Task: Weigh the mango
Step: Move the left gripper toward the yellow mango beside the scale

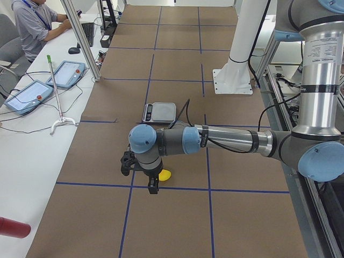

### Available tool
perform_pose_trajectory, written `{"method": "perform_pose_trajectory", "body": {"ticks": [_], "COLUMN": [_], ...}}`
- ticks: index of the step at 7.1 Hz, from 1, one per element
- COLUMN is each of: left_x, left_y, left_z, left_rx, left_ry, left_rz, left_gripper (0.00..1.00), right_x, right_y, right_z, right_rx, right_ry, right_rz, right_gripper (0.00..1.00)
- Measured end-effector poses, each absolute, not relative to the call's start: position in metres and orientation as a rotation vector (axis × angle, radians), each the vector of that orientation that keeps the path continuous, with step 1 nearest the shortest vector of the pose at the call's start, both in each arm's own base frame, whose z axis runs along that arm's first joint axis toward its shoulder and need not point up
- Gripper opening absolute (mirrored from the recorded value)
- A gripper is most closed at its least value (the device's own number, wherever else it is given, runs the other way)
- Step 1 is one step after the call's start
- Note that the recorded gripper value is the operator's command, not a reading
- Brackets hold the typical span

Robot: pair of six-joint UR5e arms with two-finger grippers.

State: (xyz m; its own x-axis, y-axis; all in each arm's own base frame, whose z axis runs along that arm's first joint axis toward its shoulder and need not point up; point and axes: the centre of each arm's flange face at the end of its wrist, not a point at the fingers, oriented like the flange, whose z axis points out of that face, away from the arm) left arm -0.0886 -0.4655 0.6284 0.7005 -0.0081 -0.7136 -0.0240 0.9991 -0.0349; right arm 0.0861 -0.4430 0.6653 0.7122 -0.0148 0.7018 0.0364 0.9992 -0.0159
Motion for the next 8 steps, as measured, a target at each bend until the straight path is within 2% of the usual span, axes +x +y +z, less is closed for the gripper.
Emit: {"method": "perform_pose_trajectory", "body": {"ticks": [5, 8], "left_x": [-0.089, -0.062], "left_y": [-0.468, -0.478], "left_z": [0.615, 0.634], "left_rx": [-0.014, 0.007], "left_ry": [0.785, 0.789], "left_rz": [0.021, 0.074], "left_gripper": [1.0, 1.0], "right_x": [0.086, 0.086], "right_y": [-0.443, -0.443], "right_z": [0.665, 0.665], "right_rx": [-0.029, -0.029], "right_ry": [-0.778, -0.778], "right_rz": [-0.029, -0.028], "right_gripper": [1.0, 1.0]}}
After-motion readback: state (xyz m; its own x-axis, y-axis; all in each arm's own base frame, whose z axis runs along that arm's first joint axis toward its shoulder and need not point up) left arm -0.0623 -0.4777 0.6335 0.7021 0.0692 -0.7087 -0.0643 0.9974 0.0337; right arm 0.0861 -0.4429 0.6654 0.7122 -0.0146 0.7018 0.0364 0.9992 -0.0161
